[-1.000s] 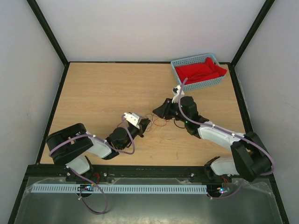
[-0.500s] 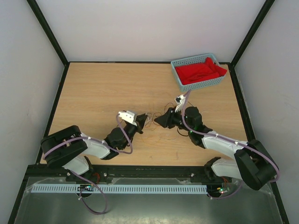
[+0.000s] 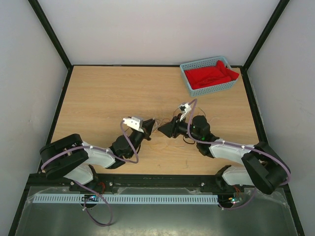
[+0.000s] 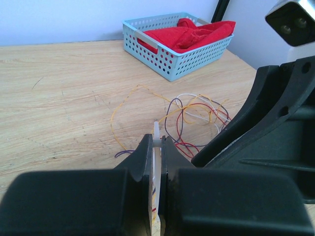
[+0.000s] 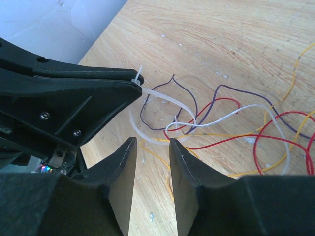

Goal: Zip-tie the wires
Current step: Tie the cable at the center of the board.

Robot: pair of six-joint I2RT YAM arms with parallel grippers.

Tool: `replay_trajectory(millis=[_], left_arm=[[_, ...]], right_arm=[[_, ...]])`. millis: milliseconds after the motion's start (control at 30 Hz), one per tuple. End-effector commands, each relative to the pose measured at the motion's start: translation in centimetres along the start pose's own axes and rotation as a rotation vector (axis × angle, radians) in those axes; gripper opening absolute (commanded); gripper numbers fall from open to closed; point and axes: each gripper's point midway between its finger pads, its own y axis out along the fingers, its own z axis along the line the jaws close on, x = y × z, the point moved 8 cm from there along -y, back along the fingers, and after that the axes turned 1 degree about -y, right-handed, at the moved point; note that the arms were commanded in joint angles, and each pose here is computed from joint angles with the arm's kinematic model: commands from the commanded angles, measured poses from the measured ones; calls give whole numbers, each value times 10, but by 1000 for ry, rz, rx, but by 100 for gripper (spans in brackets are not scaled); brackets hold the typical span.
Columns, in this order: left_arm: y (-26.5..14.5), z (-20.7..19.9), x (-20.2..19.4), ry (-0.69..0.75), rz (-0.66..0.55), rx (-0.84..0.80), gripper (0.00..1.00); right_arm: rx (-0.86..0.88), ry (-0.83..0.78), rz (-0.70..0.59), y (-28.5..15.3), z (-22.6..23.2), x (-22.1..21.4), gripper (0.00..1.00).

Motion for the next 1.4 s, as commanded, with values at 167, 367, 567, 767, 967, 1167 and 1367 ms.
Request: replay_trajectory(millis=[167, 367, 567, 767, 967, 1167, 1367], left_arm=[[3, -6, 19, -55, -67, -1, 0], [2, -6, 16, -59, -55, 1, 0], [1, -7, 15, -73, -19, 0, 0], [0, -4, 18, -84, 212, 48, 0], [-5, 3, 24, -127, 210, 31, 0], [-8, 4, 20, -141, 231, 34, 0], [-7, 4, 24, -178, 213, 60, 0]], right_arm=[[81, -93, -57, 6, 6, 10, 43], [45, -235, -102, 9, -1, 18, 45], [33, -432, -129, 13, -10, 22, 50], [63, -520, -152, 10, -15, 13, 53], [162, -585, -177, 7, -12, 5, 55], [277, -581, -216, 4, 1, 5, 53], [321, -441, -225, -2, 17, -3, 51]])
